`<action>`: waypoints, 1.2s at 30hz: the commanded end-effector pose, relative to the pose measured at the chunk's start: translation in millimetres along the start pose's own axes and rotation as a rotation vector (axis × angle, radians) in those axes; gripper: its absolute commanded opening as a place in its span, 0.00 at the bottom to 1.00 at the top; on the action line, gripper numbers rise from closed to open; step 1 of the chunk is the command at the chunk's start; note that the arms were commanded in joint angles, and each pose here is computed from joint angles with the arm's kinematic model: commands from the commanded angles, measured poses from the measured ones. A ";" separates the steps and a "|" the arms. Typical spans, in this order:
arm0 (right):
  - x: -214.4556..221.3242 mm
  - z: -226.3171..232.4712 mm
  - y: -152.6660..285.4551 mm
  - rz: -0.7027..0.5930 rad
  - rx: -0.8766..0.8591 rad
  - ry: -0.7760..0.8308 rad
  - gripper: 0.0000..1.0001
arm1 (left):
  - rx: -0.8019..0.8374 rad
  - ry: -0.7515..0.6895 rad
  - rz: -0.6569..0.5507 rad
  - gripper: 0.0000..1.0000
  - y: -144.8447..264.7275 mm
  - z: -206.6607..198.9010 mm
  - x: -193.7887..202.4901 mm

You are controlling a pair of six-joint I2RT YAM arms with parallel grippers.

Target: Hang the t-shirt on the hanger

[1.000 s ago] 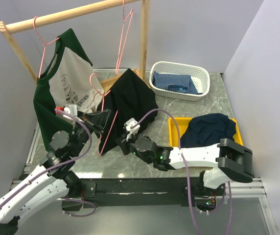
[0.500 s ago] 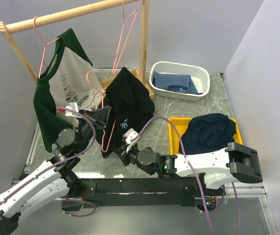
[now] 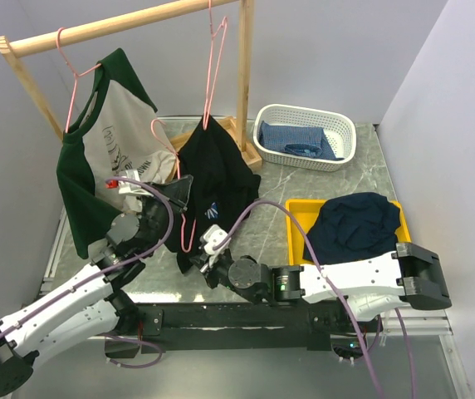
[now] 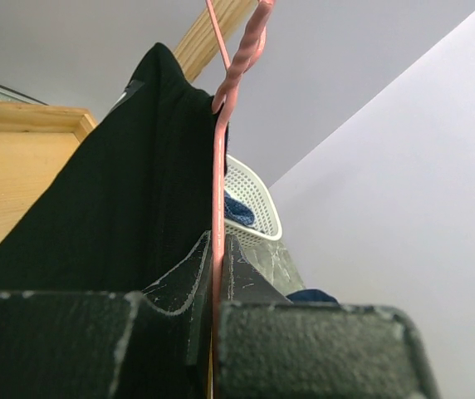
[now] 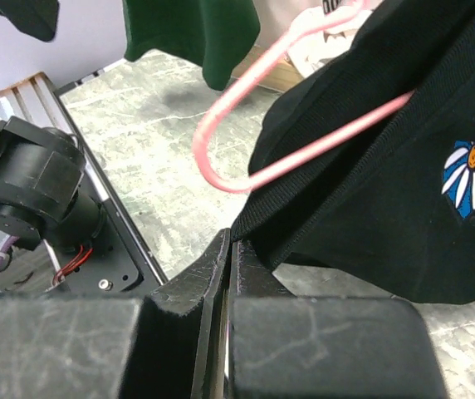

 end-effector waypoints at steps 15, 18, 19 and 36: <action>-34.7 35.0 20.9 0.004 -0.161 0.046 0.00 | 0.041 -0.019 -0.181 0.01 -14.2 -20.4 -26.6; -44.3 31.6 27.3 -0.011 -0.167 0.027 0.00 | 0.034 -0.056 -0.158 0.01 -15.8 -17.6 -19.5; -46.6 28.6 29.5 -0.010 -0.160 0.025 0.00 | 0.030 -0.065 -0.150 0.01 -16.0 -15.8 -16.7; -87.1 13.3 26.9 0.039 -0.195 -0.057 0.00 | 0.088 -0.223 0.023 0.01 -14.8 -16.5 14.8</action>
Point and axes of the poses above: each gripper's point midway between its finger pads, its own y axis back along the fingers, its own z axis along the line the jaws close on, x = y × z, the point moved 5 cm from there along y, back along the fingers, and after that the axes turned 11 degrees about y, right-handed, at the moved point
